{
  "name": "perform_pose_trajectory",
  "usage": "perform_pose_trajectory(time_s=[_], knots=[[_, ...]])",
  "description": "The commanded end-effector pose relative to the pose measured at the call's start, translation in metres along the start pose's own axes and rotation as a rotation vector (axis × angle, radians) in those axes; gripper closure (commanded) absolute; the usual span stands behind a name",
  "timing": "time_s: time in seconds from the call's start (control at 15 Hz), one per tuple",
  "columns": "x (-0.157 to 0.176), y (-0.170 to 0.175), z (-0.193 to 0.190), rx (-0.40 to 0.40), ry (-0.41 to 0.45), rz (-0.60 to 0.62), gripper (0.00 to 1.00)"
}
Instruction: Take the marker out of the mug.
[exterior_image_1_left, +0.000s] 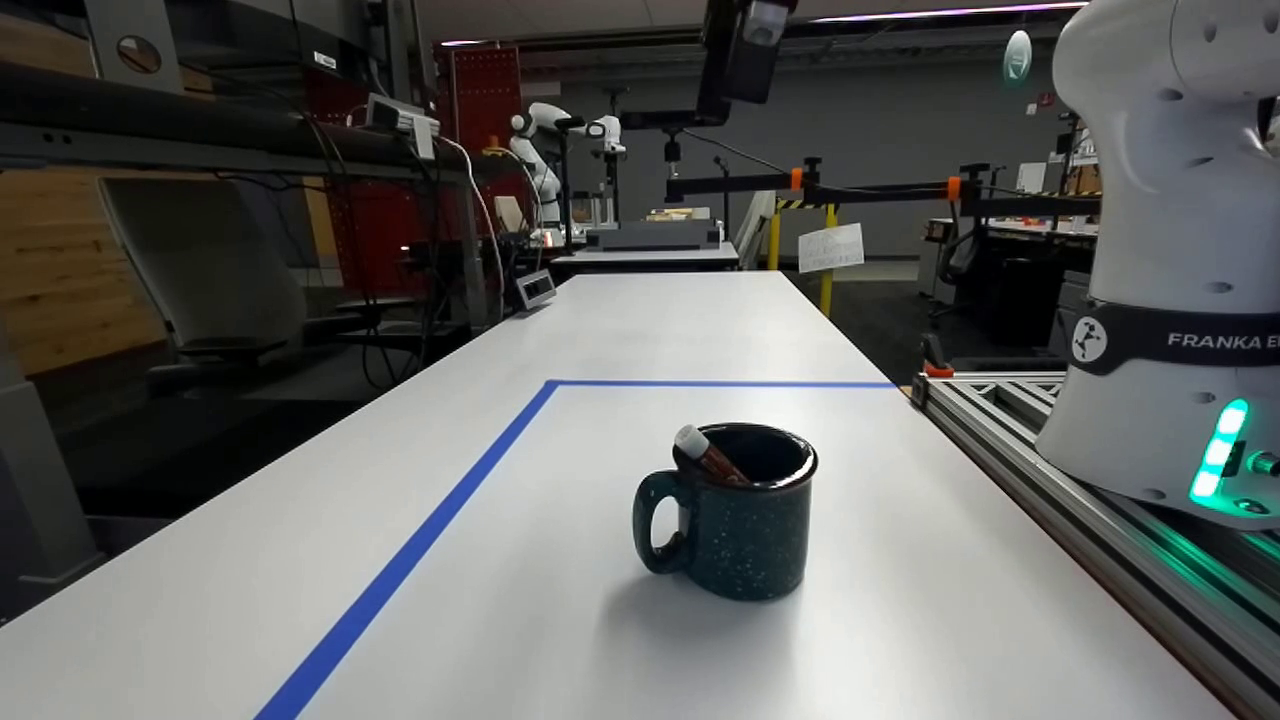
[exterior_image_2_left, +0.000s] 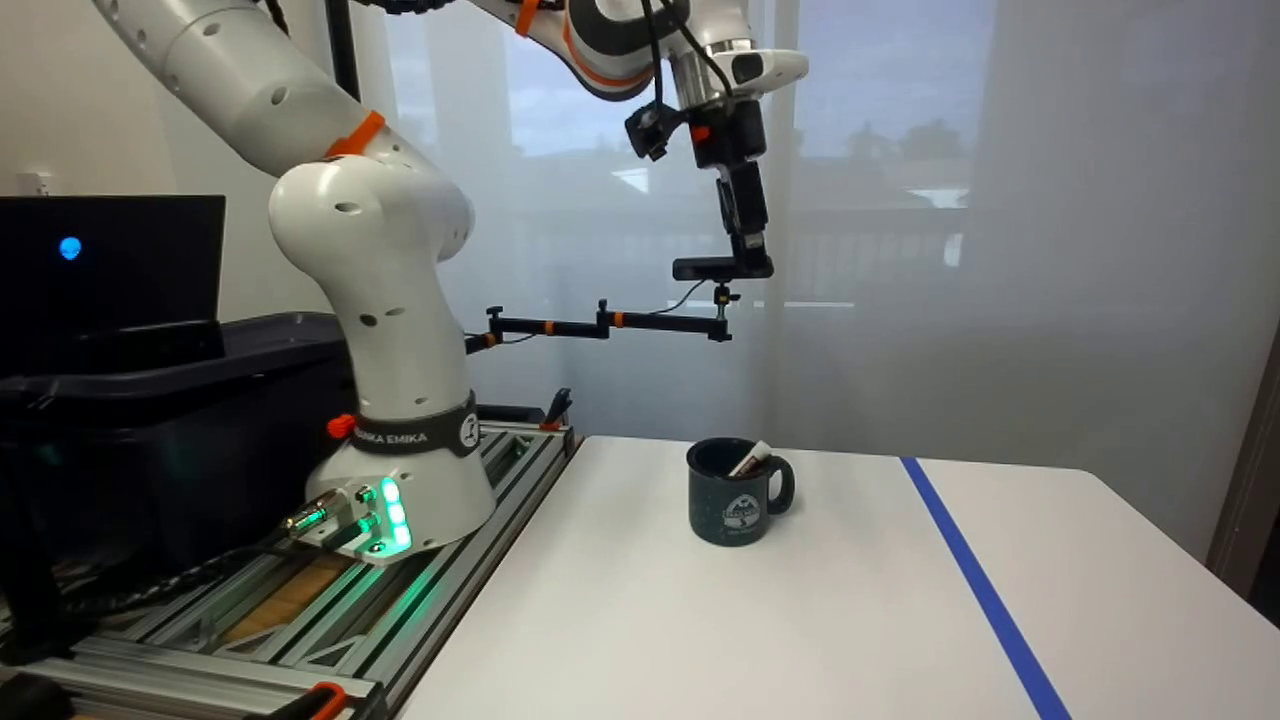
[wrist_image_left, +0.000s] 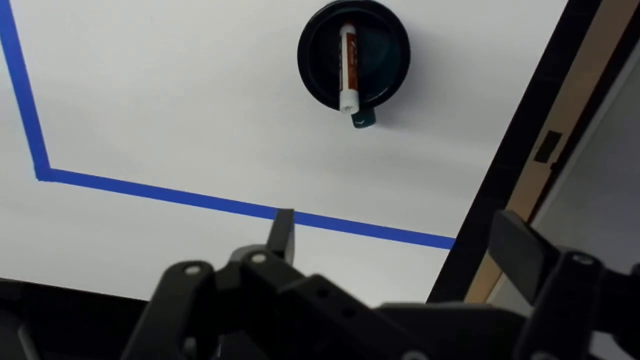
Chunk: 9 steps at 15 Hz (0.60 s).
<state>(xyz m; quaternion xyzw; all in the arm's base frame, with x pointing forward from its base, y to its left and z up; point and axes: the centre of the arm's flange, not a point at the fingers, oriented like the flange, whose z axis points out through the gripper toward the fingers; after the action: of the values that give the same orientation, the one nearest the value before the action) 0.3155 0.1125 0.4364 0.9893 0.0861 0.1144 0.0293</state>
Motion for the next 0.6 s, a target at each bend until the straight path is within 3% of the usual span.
perform_pose_trajectory(time_s=[0.0, 0.53], knots=[[-0.022, 0.013, 0.042, 0.051, -0.048, 0.012, 0.0], [-0.021, 0.025, 0.087, 0.113, -0.162, 0.027, 0.0]])
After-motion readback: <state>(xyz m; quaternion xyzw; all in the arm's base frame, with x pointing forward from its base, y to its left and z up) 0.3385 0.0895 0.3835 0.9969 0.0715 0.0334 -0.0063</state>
